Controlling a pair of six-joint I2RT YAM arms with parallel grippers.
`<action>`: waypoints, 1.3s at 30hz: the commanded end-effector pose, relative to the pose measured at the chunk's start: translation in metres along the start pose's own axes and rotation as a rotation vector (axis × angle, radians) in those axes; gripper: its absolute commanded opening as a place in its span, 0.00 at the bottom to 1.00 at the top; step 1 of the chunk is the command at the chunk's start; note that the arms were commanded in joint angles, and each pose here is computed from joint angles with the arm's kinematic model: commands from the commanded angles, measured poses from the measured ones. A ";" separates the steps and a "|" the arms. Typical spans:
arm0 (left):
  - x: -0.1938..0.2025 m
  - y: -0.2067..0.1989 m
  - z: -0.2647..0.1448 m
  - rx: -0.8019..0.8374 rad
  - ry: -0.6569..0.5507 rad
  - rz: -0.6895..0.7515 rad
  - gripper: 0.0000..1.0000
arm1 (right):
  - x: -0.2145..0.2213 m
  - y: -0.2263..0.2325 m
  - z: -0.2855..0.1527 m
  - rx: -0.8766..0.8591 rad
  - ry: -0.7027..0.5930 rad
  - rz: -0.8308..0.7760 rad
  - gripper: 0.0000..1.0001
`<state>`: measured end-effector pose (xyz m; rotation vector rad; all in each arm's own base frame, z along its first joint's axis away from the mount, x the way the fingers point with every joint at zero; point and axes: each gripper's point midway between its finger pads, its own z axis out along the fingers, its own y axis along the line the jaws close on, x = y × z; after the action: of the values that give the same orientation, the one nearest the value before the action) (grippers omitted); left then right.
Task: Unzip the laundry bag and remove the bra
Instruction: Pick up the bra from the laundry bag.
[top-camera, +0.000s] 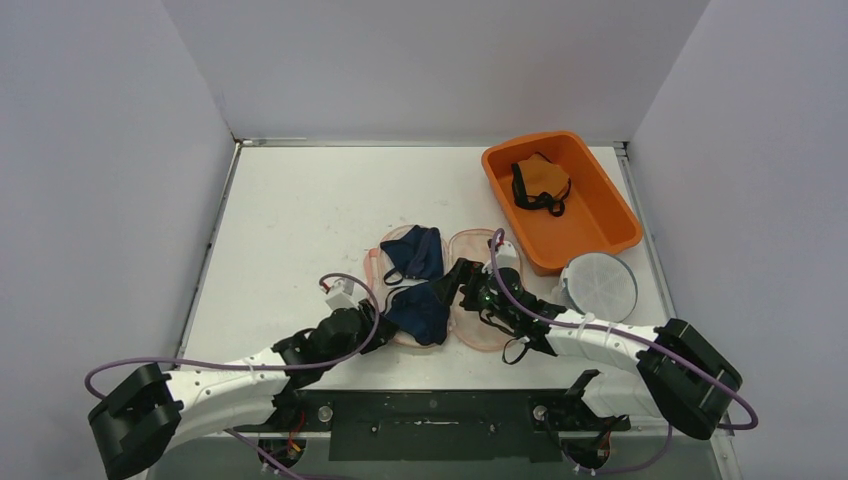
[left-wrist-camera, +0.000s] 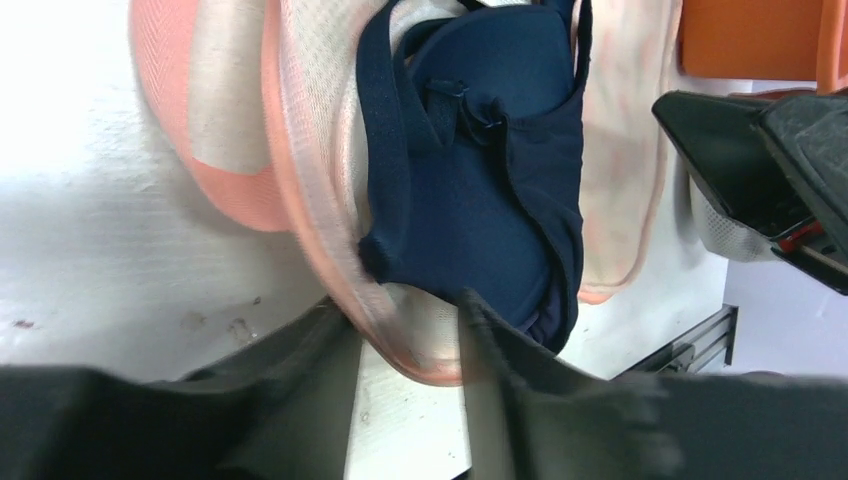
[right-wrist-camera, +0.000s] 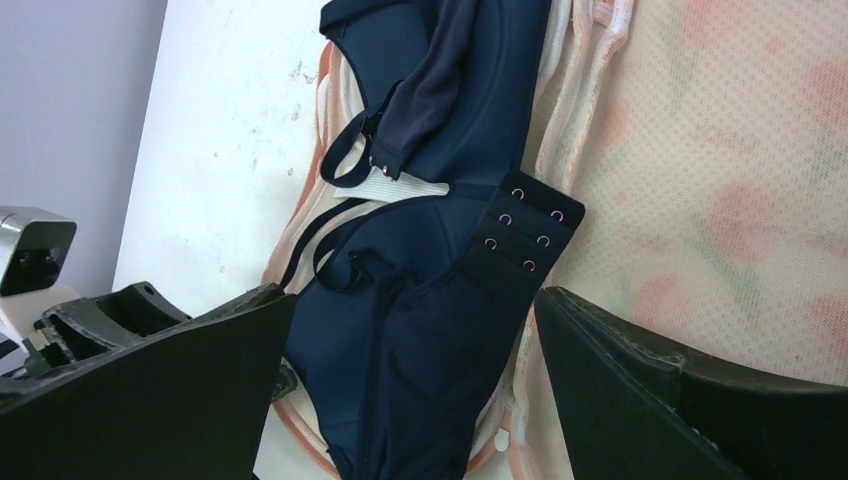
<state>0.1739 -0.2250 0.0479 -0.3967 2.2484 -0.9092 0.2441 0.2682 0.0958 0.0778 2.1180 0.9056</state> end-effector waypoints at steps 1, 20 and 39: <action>-0.017 -0.005 -0.013 -0.005 -0.075 -0.045 0.46 | -0.008 0.003 0.004 0.002 -0.038 0.039 0.95; -0.075 -0.100 -0.017 0.327 -0.134 -0.047 0.17 | -0.001 0.000 0.030 -0.021 -0.011 0.181 0.87; -0.038 -0.006 0.031 0.011 -0.052 -0.014 0.01 | 0.011 -0.006 0.047 0.011 0.036 0.206 0.84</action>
<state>0.2159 -0.2279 0.0549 -0.4382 2.2226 -0.9302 0.2607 0.2869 0.0470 0.2857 2.2352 0.9843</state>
